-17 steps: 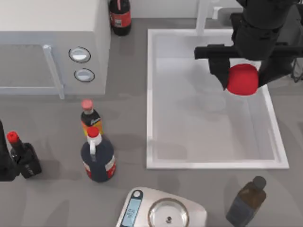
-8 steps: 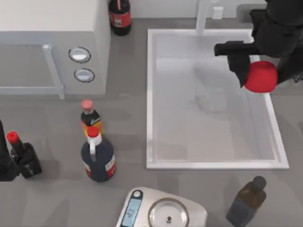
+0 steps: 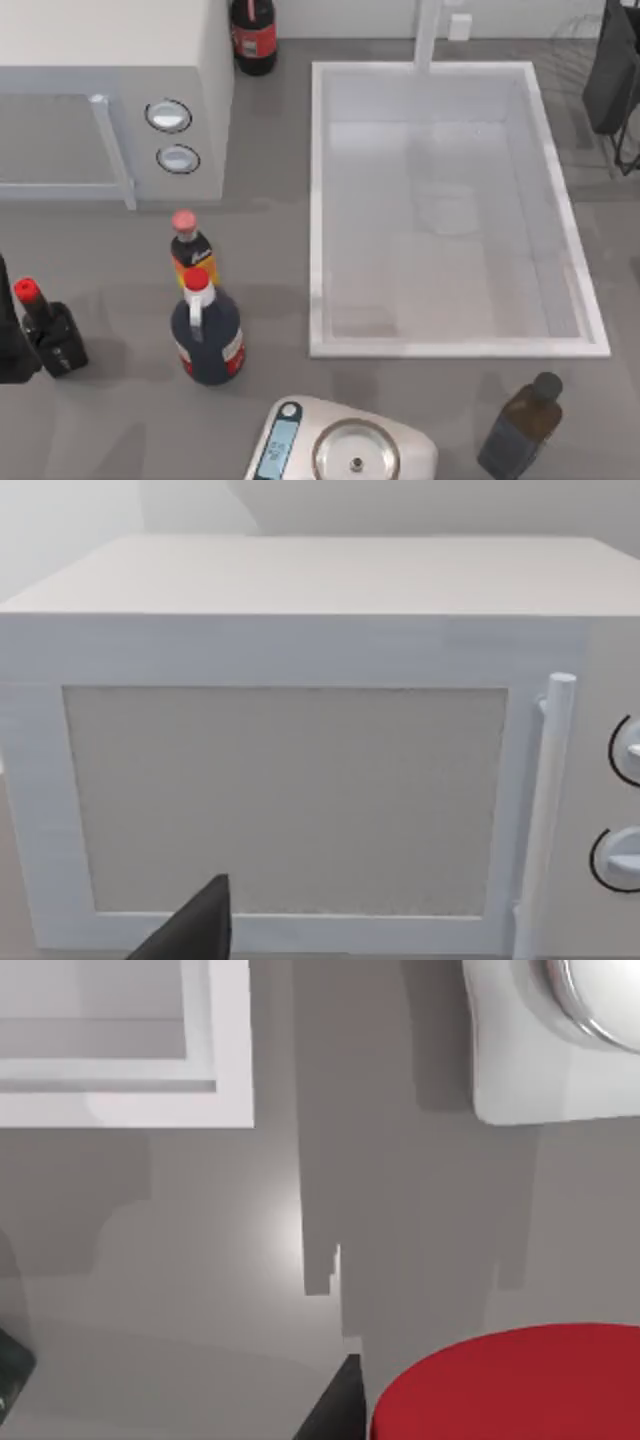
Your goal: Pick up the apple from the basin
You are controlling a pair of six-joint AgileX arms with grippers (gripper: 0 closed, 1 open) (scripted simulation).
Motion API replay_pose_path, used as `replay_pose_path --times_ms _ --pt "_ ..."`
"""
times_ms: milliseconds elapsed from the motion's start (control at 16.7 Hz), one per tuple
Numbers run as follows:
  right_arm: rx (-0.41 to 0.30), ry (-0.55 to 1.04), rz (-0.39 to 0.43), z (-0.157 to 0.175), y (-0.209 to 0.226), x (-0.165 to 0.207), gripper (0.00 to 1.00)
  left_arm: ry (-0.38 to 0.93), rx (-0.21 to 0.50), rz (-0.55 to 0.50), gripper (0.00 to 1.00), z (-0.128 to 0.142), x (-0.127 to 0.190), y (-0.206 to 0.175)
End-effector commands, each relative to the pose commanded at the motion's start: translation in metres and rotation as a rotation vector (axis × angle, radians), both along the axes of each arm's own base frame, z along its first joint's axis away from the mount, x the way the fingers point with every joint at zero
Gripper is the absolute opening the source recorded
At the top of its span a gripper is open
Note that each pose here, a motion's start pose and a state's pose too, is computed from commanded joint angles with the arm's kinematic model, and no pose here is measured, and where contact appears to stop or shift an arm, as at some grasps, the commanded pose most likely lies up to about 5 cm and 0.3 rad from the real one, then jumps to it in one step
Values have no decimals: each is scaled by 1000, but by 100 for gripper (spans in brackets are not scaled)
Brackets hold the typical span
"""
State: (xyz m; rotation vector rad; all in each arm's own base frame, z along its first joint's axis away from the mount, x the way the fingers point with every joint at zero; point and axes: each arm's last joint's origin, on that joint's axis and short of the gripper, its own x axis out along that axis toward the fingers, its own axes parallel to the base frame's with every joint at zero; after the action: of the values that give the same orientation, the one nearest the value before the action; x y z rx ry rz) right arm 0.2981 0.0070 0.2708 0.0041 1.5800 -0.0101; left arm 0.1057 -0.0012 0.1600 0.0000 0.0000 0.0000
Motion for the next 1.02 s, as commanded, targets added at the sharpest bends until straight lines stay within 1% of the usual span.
replay_pose_path --times_ms 180,540,720,1020 --pt "4 -9 -1 -1 -19 -15 0 0 0 0 100 0 0 0" --pt "3 -1 0 -6 -19 -14 0 0 0 0 100 0 0 0" --pt "4 2 0 -32 -19 -11 0 0 0 0 100 0 0 0" --pt "3 -22 -1 -93 -20 -11 0 0 0 0 100 0 0 0"
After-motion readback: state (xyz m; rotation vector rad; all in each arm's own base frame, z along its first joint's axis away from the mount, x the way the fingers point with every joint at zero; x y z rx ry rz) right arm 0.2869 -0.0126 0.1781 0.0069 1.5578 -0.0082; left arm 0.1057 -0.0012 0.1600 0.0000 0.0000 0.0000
